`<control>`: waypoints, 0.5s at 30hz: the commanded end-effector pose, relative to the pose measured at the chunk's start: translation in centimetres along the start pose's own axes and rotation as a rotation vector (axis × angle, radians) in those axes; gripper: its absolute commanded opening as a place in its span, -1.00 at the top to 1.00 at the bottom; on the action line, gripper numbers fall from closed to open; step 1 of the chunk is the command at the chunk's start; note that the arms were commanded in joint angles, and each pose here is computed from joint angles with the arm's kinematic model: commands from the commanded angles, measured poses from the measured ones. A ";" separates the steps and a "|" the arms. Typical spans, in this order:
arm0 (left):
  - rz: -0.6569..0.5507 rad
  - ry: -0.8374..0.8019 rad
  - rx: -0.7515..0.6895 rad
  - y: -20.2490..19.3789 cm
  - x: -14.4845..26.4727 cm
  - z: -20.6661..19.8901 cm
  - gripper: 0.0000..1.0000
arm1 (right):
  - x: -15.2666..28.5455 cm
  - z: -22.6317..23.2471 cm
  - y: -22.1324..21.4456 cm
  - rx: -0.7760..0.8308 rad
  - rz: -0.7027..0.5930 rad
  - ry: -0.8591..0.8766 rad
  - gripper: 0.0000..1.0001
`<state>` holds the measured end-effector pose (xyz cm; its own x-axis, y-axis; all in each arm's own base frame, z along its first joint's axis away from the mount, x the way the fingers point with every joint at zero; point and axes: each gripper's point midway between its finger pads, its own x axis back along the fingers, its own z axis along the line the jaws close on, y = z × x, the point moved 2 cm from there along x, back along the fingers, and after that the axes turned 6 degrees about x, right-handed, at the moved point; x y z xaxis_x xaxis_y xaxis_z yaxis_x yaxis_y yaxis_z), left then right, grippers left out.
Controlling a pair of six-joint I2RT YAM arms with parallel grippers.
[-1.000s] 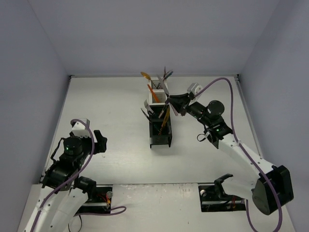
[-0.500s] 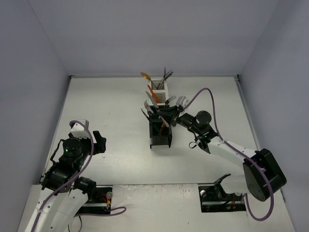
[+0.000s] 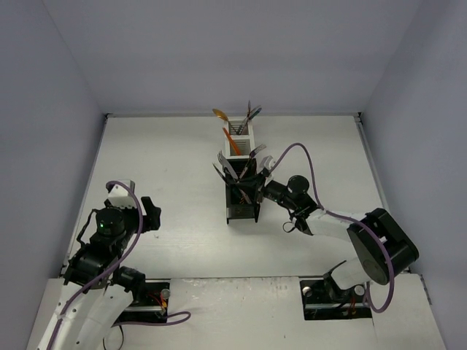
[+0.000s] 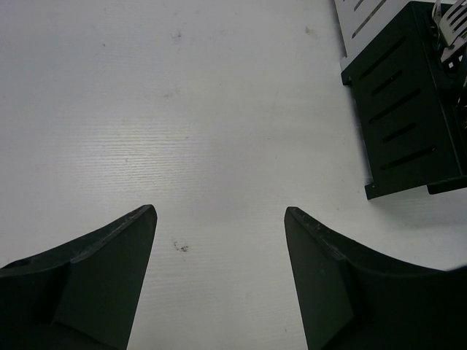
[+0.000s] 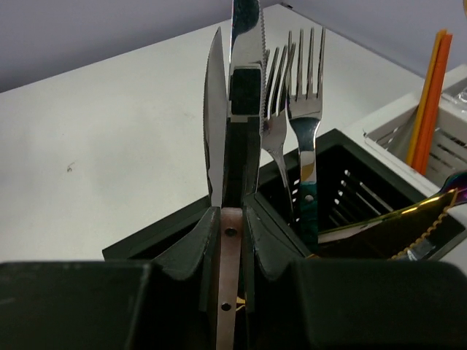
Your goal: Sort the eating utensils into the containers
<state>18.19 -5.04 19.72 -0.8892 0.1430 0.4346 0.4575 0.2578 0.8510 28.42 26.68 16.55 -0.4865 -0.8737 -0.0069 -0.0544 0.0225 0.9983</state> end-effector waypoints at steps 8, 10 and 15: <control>-0.046 -0.027 -0.009 1.6 -0.6 -0.8 -0.35 | 1.2 0.5 7.2 0.184 -0.252 -0.029 0.67; -0.050 -0.028 -0.009 1.7 -0.5 -0.8 -0.35 | 1.6 0.4 7.6 0.201 -0.243 -0.040 0.56; -0.056 -0.028 -0.007 1.7 -0.4 -0.8 -0.35 | 2.3 -0.2 8.9 0.225 -0.191 -0.087 0.13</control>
<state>18.34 -5.12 19.62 -0.8860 0.1450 0.4405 0.4636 0.2522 0.8494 26.57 25.20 20.21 -0.5038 -0.8579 -0.1014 -0.1919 -0.0033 0.9814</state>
